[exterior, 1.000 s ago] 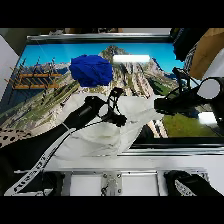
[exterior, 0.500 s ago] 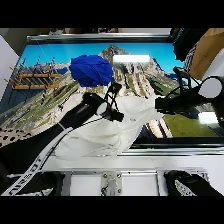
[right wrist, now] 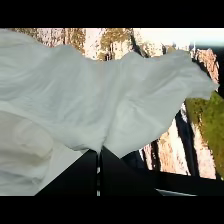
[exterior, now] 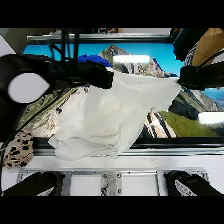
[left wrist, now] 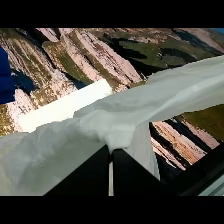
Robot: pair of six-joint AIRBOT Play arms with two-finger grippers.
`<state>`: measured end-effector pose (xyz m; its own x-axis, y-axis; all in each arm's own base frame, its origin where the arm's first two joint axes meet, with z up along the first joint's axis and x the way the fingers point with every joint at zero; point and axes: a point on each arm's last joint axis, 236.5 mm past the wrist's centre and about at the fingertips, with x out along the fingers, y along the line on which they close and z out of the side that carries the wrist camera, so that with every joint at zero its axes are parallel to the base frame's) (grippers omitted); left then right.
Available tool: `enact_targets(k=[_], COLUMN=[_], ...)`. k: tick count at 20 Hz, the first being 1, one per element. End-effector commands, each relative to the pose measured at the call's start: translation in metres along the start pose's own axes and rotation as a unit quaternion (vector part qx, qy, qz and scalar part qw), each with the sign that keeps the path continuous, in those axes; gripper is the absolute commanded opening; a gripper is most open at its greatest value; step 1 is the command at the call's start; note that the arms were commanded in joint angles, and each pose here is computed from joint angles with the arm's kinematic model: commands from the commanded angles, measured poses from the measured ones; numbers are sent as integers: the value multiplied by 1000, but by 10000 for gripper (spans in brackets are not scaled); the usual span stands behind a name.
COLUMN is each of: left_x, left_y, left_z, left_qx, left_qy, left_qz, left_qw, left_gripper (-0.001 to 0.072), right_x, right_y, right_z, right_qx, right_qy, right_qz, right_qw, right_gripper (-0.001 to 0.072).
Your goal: Fold the clothes and pants, and hang the long-sleeved shirts on hangers.
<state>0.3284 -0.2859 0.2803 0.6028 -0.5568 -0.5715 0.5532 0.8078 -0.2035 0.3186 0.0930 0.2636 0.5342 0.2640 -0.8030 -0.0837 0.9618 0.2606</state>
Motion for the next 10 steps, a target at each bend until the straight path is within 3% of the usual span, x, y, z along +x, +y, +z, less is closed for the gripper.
enact_targets(k=[1,6,10], left_x=[-8,60,112], left_y=[-4,-7,4], left_z=[-27,-150,-203], left_qx=[12,-22,-39], left_qy=[45,210,270], left_qz=[0,-20,-7], left_qw=[999,977,962], left_gripper=[8,8,8], right_x=[-4,83,160], right_y=[-3,-33,-58], right_z=[-9,-78,-115], right_qx=[8,35,59], right_qy=[16,153,186], right_qz=[-7,-37,-54], right_qw=[1000,987,979], right_gripper=[8,8,8])
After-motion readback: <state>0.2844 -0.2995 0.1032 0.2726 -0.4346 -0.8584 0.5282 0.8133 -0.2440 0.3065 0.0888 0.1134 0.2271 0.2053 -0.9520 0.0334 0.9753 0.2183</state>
